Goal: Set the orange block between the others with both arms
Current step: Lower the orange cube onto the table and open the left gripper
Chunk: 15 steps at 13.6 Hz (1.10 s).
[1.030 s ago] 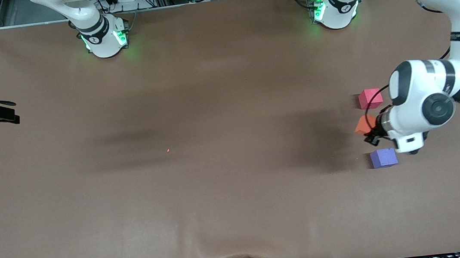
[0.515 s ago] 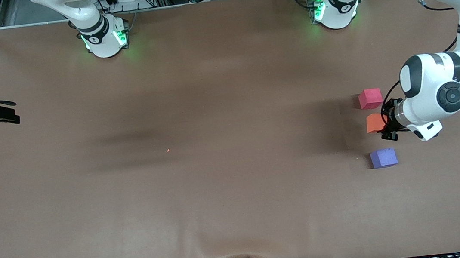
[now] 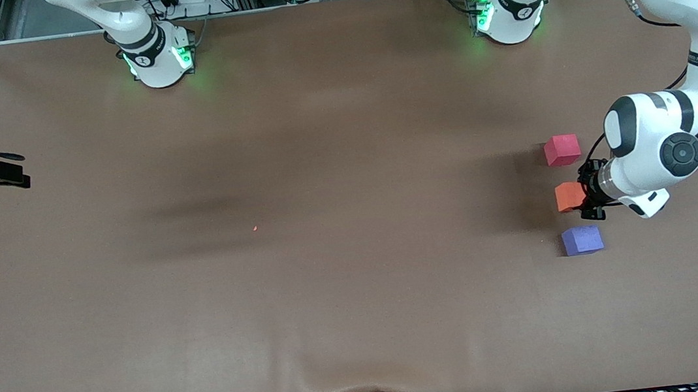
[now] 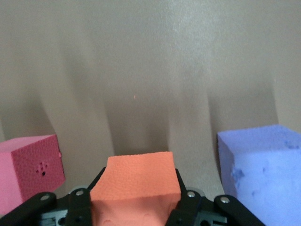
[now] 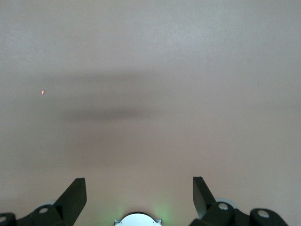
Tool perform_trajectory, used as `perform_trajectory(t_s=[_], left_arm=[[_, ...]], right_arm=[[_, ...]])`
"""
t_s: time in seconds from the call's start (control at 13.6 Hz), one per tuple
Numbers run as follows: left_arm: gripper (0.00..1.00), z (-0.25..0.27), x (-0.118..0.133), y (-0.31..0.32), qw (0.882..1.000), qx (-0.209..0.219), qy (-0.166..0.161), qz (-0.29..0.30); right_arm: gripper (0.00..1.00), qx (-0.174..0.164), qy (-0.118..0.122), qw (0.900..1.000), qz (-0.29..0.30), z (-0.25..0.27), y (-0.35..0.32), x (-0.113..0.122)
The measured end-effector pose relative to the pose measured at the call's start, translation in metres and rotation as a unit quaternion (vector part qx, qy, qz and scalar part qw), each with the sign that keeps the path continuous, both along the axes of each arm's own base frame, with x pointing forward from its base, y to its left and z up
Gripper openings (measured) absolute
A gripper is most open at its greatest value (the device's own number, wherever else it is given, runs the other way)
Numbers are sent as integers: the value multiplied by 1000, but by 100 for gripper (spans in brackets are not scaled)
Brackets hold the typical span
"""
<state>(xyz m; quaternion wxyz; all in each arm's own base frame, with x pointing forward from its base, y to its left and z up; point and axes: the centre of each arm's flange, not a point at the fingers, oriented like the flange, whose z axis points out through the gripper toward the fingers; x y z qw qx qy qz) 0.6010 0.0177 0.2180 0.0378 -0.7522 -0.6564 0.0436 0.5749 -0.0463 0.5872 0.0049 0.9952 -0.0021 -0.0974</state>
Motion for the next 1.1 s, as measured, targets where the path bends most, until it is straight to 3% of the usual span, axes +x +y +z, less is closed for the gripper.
perform_trajectory(t_s=[0.81,1.1], left_arm=[[55,-27,4,-1,1000,-6,-20,4],[55,-26,5,-1,999,-4,-28,33]], right_arm=[[100,0,0,1000,0,0,0,0],[100,0,0,1000,0,0,0,0]])
